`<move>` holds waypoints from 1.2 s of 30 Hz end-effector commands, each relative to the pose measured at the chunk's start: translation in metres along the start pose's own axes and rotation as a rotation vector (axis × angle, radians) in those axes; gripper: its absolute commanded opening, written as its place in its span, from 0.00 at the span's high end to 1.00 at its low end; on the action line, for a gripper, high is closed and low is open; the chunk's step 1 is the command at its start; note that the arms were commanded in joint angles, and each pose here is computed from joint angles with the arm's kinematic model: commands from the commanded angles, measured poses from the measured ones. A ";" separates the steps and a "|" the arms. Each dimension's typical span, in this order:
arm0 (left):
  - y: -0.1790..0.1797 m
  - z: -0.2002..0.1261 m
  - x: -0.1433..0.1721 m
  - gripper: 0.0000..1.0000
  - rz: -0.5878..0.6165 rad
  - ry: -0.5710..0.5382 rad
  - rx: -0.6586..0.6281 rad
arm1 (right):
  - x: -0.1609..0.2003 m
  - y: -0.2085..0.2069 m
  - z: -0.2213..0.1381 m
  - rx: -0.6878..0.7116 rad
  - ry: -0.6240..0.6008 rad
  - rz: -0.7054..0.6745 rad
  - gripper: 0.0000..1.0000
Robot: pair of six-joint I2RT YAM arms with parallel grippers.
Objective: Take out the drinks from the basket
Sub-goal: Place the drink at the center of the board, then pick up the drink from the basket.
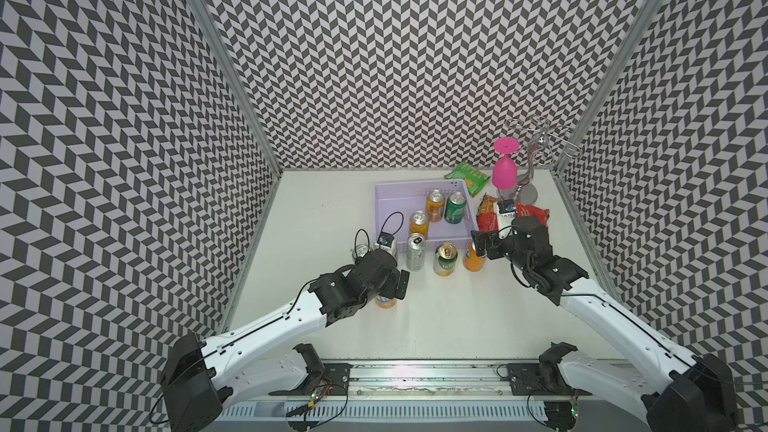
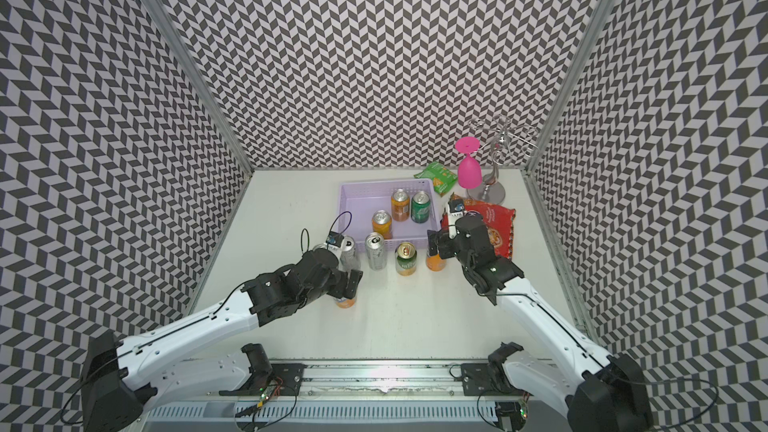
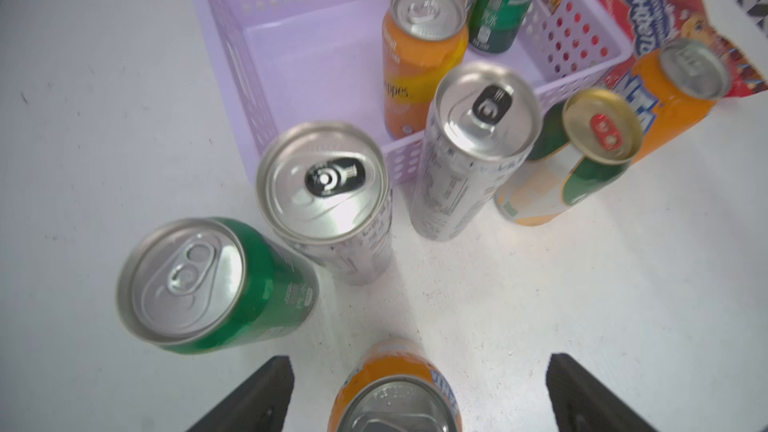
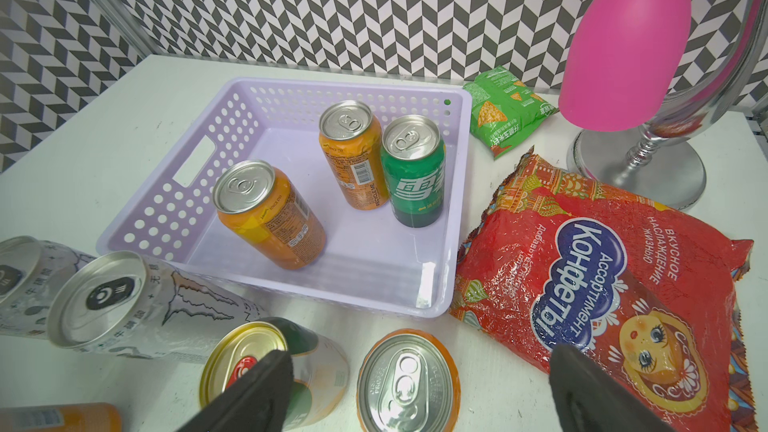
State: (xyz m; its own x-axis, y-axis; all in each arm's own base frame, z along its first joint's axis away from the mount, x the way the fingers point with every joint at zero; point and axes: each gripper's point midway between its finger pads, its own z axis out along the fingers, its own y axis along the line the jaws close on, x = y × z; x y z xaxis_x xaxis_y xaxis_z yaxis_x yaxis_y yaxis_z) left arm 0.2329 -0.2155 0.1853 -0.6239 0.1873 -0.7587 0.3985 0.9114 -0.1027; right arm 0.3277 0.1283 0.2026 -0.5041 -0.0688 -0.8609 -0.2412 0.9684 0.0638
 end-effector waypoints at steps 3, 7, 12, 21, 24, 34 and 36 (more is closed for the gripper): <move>-0.001 -0.017 -0.048 0.01 0.082 -0.102 -0.015 | -0.019 -0.002 -0.008 -0.005 -0.078 0.006 0.00; -0.001 -0.013 -0.077 0.01 0.133 -0.130 -0.032 | -0.018 -0.002 -0.008 -0.004 -0.078 0.005 0.00; -0.004 0.005 -0.113 0.01 0.164 -0.149 -0.007 | -0.019 -0.002 -0.008 -0.003 -0.080 0.005 0.00; -0.010 0.046 -0.155 0.01 0.197 -0.095 0.043 | -0.017 -0.003 -0.007 -0.001 -0.077 0.003 0.00; -0.012 0.063 -0.157 0.01 0.205 -0.049 0.061 | -0.018 -0.003 -0.008 -0.001 -0.078 0.003 0.00; -0.005 0.126 -0.146 0.01 0.238 0.141 0.072 | -0.017 -0.003 -0.008 -0.003 -0.079 0.003 0.00; -0.003 0.137 -0.145 0.01 0.240 0.161 0.070 | -0.018 -0.003 -0.008 -0.003 -0.081 0.003 0.01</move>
State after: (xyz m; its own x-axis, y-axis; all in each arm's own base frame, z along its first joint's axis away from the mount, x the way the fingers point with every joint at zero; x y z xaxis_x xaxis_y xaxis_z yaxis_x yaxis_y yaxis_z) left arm 0.4142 -0.2961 0.2146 -0.5873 0.4196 -0.6922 0.5643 0.8253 0.0215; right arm 0.3277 0.1244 0.2089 -0.4861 -0.0702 -0.8711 -0.2403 0.9691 0.0560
